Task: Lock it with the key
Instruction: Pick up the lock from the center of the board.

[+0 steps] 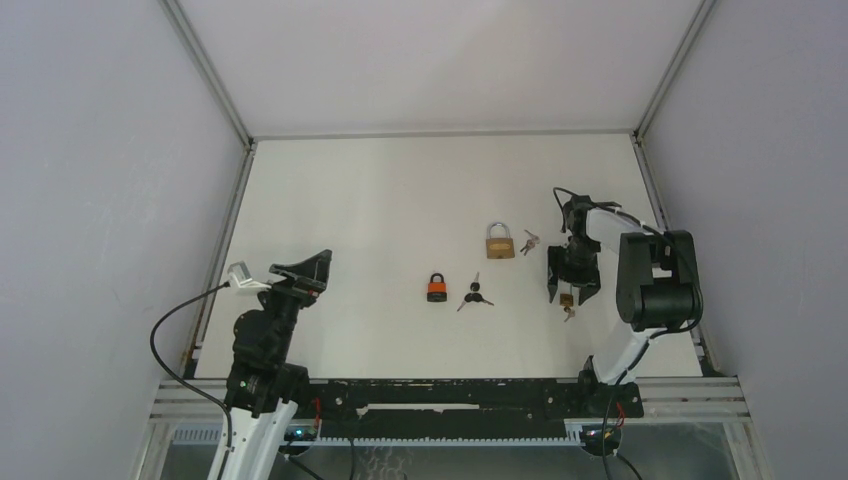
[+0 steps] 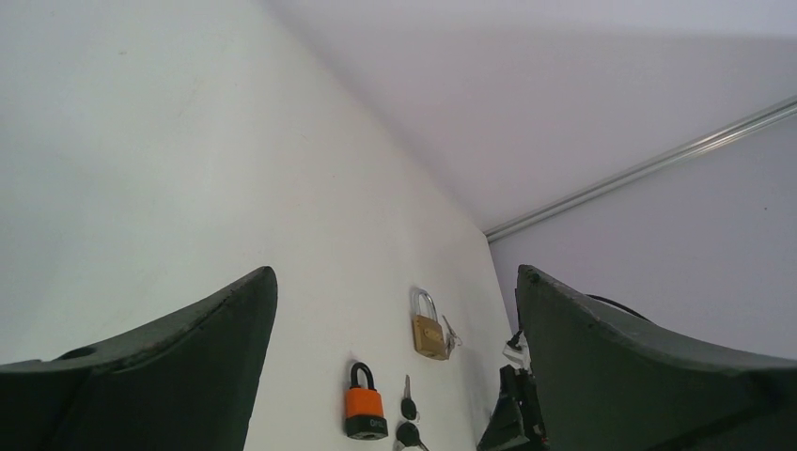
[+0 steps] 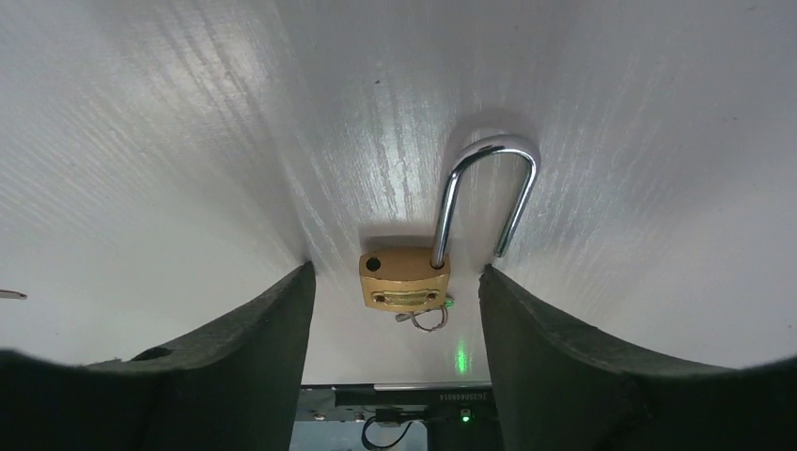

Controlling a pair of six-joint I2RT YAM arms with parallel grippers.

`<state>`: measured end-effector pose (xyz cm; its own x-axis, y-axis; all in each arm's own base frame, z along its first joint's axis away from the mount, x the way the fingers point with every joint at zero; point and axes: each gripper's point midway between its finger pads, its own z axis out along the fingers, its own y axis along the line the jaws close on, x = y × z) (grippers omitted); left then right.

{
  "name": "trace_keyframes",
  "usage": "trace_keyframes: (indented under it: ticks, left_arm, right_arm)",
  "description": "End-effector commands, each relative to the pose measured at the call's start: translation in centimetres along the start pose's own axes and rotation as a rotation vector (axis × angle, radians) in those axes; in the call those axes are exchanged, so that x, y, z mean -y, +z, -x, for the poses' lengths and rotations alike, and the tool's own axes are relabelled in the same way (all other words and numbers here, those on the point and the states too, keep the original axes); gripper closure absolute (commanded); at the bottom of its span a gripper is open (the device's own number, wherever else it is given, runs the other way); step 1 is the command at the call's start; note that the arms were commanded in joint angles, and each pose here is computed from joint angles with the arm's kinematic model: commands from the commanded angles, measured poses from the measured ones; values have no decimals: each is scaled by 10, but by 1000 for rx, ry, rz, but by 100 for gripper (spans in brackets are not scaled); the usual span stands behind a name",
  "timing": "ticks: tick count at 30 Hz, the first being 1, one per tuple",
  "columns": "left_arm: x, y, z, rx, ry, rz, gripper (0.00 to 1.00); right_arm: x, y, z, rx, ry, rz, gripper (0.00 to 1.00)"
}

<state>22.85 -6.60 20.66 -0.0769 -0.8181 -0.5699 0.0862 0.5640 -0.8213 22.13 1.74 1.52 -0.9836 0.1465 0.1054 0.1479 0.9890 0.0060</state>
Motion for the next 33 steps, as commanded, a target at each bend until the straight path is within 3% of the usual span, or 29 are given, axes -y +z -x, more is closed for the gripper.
trace_keyframes:
  ticks: [1,4,8,10,13,18,24,26,28,30,33]
  left_arm:
    - [1,3,1,10,-6,-18,1]
    - [1,3,1,11,-3,-18,1]
    - [1,3,1,12,1,-18,2]
    - [1,3,1,12,1,-19,2]
    - [2,3,1,10,1,-21,2]
    - [5,2,2,12,4,-33,2]
    - [23,-1,3,-8,41,-110,8]
    - [44,-5,4,-22,87,-201,12]
    - [77,-14,7,-37,211,-359,19]
    - [117,-35,3,-81,448,-575,24]
    - [147,-74,-15,-202,858,-869,24]
  right_arm:
    - [4,4,4,-12,3,-3,32]
    - [6,6,4,-23,6,-12,45]
    - [6,3,5,-10,3,-13,55]
    - [7,1,7,5,0,-16,69]
    - [7,-6,11,44,-23,-41,100]
    - [-10,-42,28,253,-178,-135,100]
    - [-83,-153,53,878,-480,-253,100]
    - [-130,-193,39,1068,-651,-168,100]
    - [-180,-225,11,1200,-848,12,100]
    - [-226,-249,-29,1280,-1064,209,100]
    - [-273,-269,-79,1342,-1281,360,100]
